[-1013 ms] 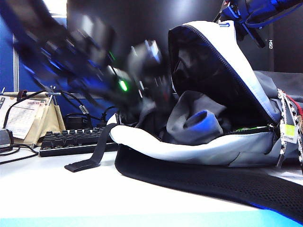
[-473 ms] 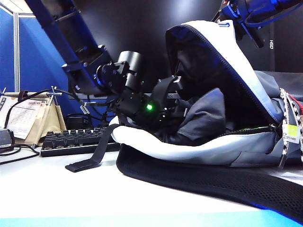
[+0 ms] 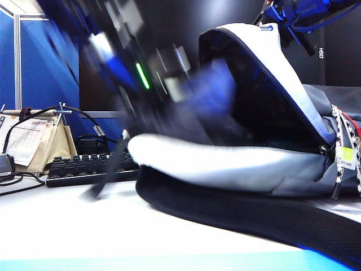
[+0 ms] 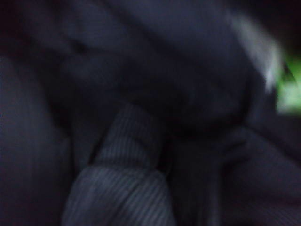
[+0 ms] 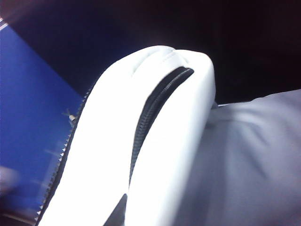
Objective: Take the gray clothes out of the backpack.
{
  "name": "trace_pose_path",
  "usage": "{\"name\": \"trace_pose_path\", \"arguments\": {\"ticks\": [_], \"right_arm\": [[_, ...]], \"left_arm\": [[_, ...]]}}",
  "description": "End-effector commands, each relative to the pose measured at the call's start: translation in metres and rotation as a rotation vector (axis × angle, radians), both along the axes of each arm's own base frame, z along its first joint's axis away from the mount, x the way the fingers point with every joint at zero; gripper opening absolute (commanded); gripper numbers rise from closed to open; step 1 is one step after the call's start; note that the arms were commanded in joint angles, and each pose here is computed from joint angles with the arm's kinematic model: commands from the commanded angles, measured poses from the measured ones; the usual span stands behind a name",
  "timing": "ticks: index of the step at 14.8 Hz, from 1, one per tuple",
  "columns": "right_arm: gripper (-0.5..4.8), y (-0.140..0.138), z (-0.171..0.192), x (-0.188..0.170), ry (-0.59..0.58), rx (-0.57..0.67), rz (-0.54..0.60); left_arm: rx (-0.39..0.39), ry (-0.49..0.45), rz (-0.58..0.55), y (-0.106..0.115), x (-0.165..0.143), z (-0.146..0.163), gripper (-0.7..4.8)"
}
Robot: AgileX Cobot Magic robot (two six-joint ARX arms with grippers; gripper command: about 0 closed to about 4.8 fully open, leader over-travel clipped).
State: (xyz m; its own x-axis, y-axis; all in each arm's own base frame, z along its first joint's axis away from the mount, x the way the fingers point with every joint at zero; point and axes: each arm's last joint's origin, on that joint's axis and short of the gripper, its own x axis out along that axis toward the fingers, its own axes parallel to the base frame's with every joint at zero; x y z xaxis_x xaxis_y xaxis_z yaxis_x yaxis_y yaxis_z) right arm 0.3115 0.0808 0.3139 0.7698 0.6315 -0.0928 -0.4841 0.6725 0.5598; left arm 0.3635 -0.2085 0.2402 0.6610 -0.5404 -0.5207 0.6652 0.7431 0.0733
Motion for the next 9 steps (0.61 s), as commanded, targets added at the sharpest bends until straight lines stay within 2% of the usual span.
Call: {"name": "trace_pose_path", "arguments": {"ticks": [1,2,4,9], "right_arm": [[-0.07,-0.005,0.016,0.000,-0.110,0.011,-0.062],[-0.07,-0.007,0.016,0.000,-0.117,0.002,-0.070],[-0.07,-0.007,0.016,0.000,-0.120,-0.011,-0.071],[-0.07,-0.006,0.007,0.000,-0.075,-0.065,-0.057]], "left_arm": [[-0.007,-0.155,0.121,0.043,-0.026,0.080,-0.05],[-0.001,-0.187,0.155,0.054,-0.038,0.098,-0.05],[0.071,-0.223,0.244,0.080,-0.062,0.125,-0.05],[0.268,-0.226,0.505,0.132,-0.098,0.150,-0.05]]}}
